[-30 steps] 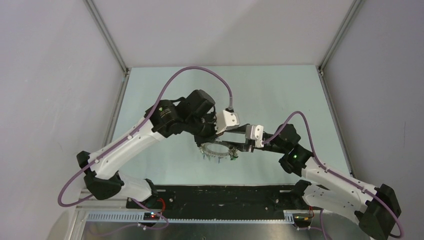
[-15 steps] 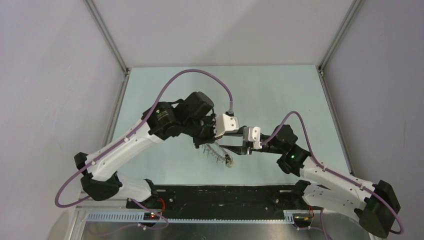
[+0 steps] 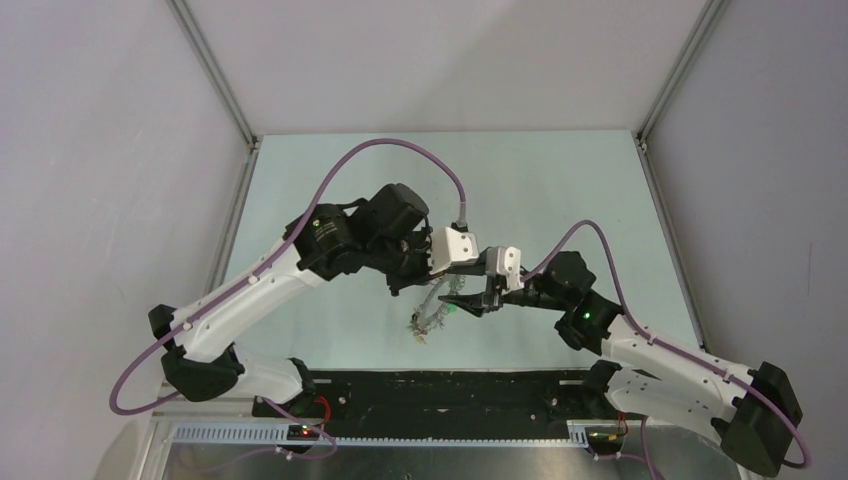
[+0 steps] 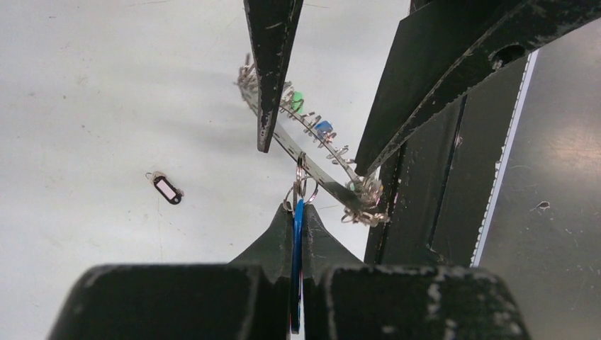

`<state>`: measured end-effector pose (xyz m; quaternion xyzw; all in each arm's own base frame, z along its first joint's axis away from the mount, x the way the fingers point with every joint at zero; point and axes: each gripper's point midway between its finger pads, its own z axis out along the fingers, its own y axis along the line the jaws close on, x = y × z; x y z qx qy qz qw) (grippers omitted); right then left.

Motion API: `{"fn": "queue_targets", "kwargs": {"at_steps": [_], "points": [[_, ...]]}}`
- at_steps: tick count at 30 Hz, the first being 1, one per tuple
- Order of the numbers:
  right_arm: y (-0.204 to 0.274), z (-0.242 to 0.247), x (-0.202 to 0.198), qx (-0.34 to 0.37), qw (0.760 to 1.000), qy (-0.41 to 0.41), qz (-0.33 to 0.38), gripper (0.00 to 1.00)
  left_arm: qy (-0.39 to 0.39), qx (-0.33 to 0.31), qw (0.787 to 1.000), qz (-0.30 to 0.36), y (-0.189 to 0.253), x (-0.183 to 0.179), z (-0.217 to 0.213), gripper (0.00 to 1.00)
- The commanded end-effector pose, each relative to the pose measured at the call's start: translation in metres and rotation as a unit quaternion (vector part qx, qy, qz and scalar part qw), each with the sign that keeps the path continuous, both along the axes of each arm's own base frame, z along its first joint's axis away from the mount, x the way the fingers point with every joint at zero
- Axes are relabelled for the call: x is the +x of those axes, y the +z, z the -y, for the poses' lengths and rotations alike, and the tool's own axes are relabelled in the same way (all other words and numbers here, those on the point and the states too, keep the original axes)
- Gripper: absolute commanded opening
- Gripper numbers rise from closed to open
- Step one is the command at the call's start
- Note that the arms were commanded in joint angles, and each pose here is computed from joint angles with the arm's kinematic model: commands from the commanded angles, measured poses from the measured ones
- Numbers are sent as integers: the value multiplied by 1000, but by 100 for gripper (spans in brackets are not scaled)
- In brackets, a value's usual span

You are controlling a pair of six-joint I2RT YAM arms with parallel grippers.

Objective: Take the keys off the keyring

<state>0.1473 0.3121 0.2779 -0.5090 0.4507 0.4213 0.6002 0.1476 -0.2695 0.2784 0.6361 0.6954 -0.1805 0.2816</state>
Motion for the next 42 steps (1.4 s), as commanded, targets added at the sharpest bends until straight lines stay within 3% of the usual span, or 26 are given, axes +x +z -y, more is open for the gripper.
{"fn": "queue_targets", "kwargs": {"at_steps": [1,4,8,20,30,42], "points": [[25,-1,0,26,999,-17,-9,54,-5,-41,999,30,23,3,7,0],[22,-1,3,20,999,-27,-3,53,-6,-43,999,30,24,3,8,0],[22,-1,1,17,1000,-24,10,37,-9,-46,998,32,26,2,9,0],[28,-2,-12,21,999,5,47,0,-19,-46,998,33,26,0,10,0],[46,2,-17,41,999,14,1,0,-42,-37,998,37,17,-4,9,0],[56,7,-18,15,980,20,-196,0,-48,-46,996,66,17,6,16,0]]}}
